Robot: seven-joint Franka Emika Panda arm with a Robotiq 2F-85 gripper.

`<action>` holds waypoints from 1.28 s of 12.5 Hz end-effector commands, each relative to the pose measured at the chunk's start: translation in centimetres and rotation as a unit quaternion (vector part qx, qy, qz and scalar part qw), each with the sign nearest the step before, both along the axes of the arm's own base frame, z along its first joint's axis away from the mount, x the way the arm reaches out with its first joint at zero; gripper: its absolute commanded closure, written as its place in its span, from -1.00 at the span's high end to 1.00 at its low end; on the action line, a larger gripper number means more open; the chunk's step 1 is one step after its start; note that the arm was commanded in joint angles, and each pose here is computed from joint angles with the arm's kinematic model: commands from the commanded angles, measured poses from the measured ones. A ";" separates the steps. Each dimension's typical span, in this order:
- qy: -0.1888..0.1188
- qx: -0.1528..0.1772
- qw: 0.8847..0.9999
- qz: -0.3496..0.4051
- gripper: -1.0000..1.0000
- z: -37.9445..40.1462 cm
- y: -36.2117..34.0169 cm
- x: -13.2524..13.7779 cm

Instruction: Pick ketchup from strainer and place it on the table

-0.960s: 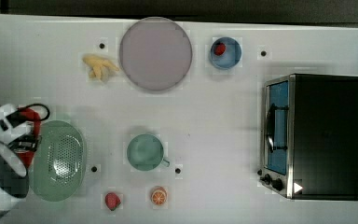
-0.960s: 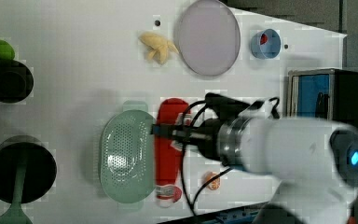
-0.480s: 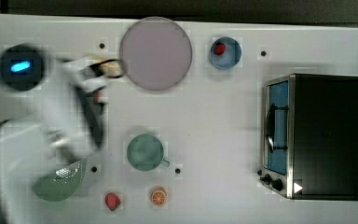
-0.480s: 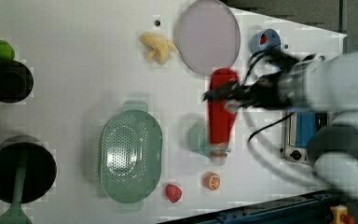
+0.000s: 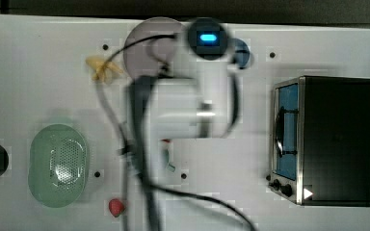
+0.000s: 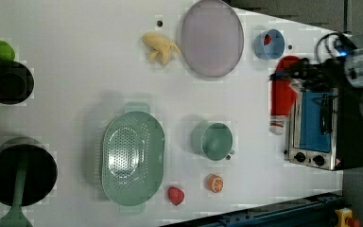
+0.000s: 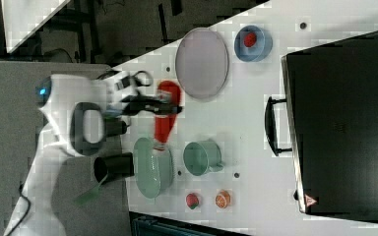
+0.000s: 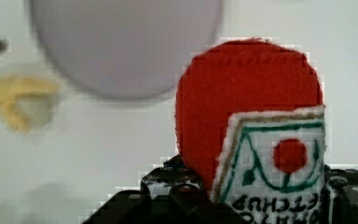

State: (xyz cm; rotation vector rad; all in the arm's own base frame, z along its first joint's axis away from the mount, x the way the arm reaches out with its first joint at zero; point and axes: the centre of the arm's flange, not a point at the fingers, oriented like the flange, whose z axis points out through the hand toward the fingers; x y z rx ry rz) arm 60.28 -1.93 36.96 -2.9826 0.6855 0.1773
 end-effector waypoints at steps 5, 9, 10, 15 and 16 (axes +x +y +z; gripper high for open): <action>-0.005 -0.006 1.000 0.018 0.18 -7.0 -3.5 -3.3; 0.013 0.008 1.000 0.018 0.18 -13.6 -2.7 -6.1; 0.011 0.012 1.000 0.017 0.18 -14.9 -2.6 -6.3; -0.005 0.012 1.000 0.010 1.00 -16.1 -3.0 -6.5; -0.011 0.009 1.000 0.010 1.00 -14.9 -3.0 -6.2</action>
